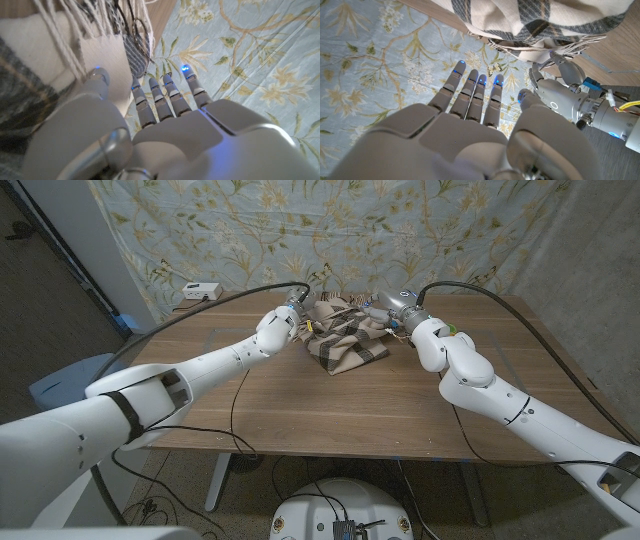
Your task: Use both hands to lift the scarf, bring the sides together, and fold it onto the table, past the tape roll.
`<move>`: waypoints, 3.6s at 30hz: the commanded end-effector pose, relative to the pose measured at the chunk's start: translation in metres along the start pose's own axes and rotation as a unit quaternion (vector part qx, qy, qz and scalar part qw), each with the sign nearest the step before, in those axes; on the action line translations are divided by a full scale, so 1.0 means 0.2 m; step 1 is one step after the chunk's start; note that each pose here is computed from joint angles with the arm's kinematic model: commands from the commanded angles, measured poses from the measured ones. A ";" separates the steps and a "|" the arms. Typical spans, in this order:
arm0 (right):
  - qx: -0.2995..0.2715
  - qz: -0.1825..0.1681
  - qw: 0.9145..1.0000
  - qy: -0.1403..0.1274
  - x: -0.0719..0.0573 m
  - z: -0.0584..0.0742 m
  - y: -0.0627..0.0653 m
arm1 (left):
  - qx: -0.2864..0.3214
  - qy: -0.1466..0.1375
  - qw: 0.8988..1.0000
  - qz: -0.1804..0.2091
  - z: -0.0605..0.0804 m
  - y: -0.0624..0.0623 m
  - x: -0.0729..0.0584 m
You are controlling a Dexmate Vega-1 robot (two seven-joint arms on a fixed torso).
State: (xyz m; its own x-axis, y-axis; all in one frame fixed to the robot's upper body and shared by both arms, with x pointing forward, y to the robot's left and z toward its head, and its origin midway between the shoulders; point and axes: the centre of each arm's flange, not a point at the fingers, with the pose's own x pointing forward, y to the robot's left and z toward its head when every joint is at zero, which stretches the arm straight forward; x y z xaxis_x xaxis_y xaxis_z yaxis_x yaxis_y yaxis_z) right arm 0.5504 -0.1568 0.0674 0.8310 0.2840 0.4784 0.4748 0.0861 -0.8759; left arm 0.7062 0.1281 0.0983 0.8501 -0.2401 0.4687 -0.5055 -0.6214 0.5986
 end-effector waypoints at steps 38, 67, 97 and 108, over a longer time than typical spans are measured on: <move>0.029 -0.002 1.000 0.006 -0.01 -0.10 0.02 | 0.225 0.036 0.952 0.206 -0.20 0.44 0.28; 0.044 0.008 0.999 0.030 0.01 -0.22 0.05 | 0.267 -0.174 0.948 -0.016 0.22 0.38 0.35; 0.080 -0.002 0.996 0.033 0.14 -0.22 0.03 | 0.007 0.141 0.954 0.266 -0.18 0.60 0.22; 0.169 -0.026 0.985 0.027 0.17 -0.27 0.06 | -0.177 0.264 0.878 0.359 -0.35 0.57 -0.01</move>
State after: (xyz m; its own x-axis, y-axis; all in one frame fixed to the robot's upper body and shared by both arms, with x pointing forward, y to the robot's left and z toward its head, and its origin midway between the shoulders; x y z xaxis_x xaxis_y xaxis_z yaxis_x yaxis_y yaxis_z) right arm 0.5916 -0.1922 0.0761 0.8448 0.2227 0.4865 0.4228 0.2793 -0.8621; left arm 0.6984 0.0687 0.2036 0.5733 -0.2671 0.7746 -0.7597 -0.5276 0.3803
